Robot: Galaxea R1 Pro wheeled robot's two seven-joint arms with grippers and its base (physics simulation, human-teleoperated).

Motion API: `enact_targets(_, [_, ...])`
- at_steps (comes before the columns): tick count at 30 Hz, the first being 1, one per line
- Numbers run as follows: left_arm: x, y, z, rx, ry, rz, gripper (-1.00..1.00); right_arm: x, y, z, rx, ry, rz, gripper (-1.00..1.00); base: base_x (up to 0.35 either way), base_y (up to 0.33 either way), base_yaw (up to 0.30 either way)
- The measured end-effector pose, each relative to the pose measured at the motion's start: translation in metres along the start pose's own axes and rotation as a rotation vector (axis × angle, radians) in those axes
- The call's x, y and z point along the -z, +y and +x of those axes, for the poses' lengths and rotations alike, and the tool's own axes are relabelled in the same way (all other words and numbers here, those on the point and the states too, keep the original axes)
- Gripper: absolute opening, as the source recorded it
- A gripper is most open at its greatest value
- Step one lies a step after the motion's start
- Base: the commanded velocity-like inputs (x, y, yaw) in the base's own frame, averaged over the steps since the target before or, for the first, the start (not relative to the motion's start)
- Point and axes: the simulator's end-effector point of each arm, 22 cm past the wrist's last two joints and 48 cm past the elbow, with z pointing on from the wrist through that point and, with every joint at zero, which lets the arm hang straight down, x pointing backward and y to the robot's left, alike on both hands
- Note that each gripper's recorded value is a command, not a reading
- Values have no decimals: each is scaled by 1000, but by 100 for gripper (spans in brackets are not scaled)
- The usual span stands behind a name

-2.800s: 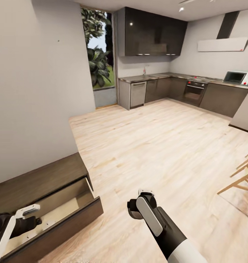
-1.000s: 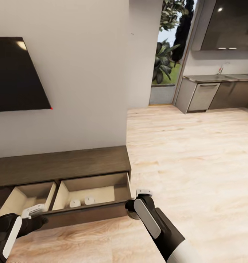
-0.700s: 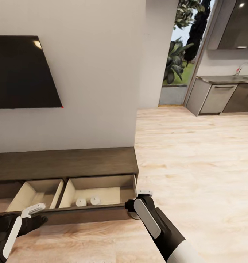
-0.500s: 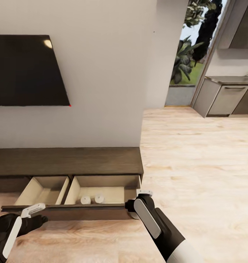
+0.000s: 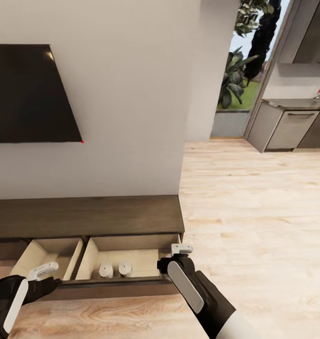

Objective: Place each of the two pumpkins and all three candles from the living room inside a cabinet in the living room (use any cabinet), then make sure every cabinet is closed, and position the cauldron so it is next to a table in the living room.

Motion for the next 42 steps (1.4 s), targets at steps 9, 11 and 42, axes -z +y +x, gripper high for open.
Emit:
enact_targets(9, [0, 0, 0, 1, 0, 1, 100, 0, 1, 0, 3, -1, 0, -100, 15, 153, -10])
enact_targets(11, [0, 0, 0, 1, 0, 1, 100, 0, 1, 0, 2, -1, 0, -100, 39, 145, 0])
enact_targets(42, [-1, 0, 2, 2, 5, 1, 100, 2, 9, 3, 25, -3, -10, -100, 171, 117, 9])
